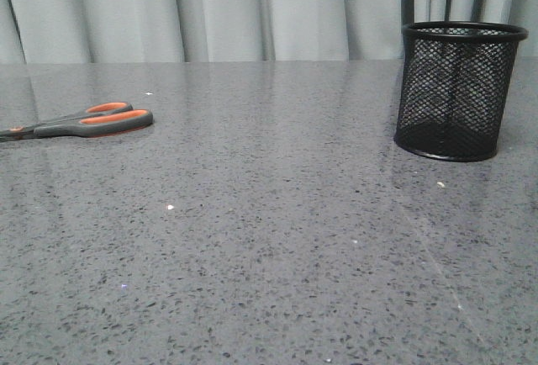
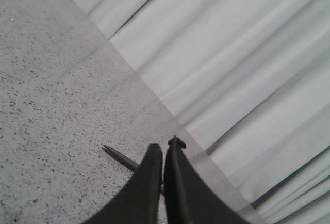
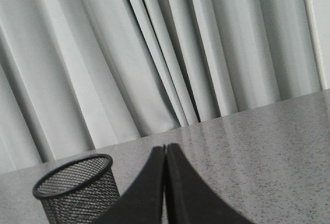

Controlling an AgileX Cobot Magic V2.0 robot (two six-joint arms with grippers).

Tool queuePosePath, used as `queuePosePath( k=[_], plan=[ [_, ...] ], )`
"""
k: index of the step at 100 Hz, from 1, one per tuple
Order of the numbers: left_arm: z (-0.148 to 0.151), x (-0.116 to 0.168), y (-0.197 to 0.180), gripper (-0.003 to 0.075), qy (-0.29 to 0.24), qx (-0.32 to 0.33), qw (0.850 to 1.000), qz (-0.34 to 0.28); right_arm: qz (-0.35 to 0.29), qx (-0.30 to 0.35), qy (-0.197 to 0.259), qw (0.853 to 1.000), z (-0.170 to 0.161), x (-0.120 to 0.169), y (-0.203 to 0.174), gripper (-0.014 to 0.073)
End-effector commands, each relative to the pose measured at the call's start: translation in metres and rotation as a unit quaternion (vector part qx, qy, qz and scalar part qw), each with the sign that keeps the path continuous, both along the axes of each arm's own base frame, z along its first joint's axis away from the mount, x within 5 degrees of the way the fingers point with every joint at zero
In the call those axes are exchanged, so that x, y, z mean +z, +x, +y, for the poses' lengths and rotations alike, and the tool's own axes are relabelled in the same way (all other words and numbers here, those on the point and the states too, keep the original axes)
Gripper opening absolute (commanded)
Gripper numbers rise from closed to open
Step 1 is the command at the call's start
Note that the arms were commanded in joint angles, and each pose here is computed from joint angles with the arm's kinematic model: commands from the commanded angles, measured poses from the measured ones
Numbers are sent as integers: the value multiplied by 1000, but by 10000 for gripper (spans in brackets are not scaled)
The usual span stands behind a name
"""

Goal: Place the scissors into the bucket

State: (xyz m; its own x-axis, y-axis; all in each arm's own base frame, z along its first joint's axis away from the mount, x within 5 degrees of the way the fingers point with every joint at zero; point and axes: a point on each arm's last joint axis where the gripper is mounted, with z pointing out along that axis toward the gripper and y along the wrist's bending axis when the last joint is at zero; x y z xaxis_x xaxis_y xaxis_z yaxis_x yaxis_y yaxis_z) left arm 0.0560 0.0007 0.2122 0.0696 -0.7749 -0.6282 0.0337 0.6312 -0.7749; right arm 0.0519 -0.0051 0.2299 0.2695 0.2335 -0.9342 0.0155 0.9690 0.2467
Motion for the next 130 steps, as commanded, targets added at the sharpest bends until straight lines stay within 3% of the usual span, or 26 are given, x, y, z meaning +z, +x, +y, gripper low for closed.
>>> queuePosePath(
  k=[1, 14, 28, 34, 44, 50, 59, 74, 79, 84, 99, 104, 110, 127, 130],
  plan=[
    [2, 7, -3, -20, 4, 9, 1000, -27, -63, 0, 12, 998, 0, 29, -10, -46],
    [-5, 29, -2, -20, 91, -27, 995, -12, -7, 15, 18, 1000, 2, 45, -8, -46],
    [-11, 56, 6, -19, 197, -67, 978, 23, 97, 48, 15, 994, 7, 65, 1, -46],
    [-13, 68, 11, -19, 248, -85, 964, 33, 143, 64, 2, 988, 9, 73, 6, -46],
    [-21, 88, 24, -18, 343, -132, 929, 49, 212, 90, -20, 973, 13, 86, 15, -46],
    [-26, 101, 32, 1, 372, -154, 914, 48, 250, 106, -22, 962, 16, 93, 21, -46],
    [-34, 115, 47, 117, 408, -188, 892, 50, 299, 131, -30, 945, 21, 103, 26, -44],
    [-48, 127, 73, 438, 495, -232, 836, 53, 315, 159, -50, 935, 26, 124, 30, -33],
    [-52, 129, 83, 484, 510, -240, 824, 61, 309, 164, -49, 935, 27, 129, 30, 2],
    [-54, 133, 95, 480, 521, -244, 815, 70, 302, 167, -47, 937, 28, 133, 31, 61],
    [-63, 144, 127, 417, 546, -260, 791, 91, 292, 173, -40, 940, 29, 137, 31, 367],
    [-68, 146, 137, 417, 560, -275, 776, 95, 292, 173, -40, 940, 29, 137, 31, 452],
    [-76, 148, 151, 417, 591, -300, 742, 97, 292, 173, -40, 940, 29, 137, 31, 514],
    [-93, 141, 193, 408, 635, -375, 662, 135, 282, 171, -43, 943, 29, 138, 31, 520],
    [-94, 137, 200, 407, 643, -390, 641, 153, 281, 171, -43, 943, 29, 139, 32, 520]
  ],
)
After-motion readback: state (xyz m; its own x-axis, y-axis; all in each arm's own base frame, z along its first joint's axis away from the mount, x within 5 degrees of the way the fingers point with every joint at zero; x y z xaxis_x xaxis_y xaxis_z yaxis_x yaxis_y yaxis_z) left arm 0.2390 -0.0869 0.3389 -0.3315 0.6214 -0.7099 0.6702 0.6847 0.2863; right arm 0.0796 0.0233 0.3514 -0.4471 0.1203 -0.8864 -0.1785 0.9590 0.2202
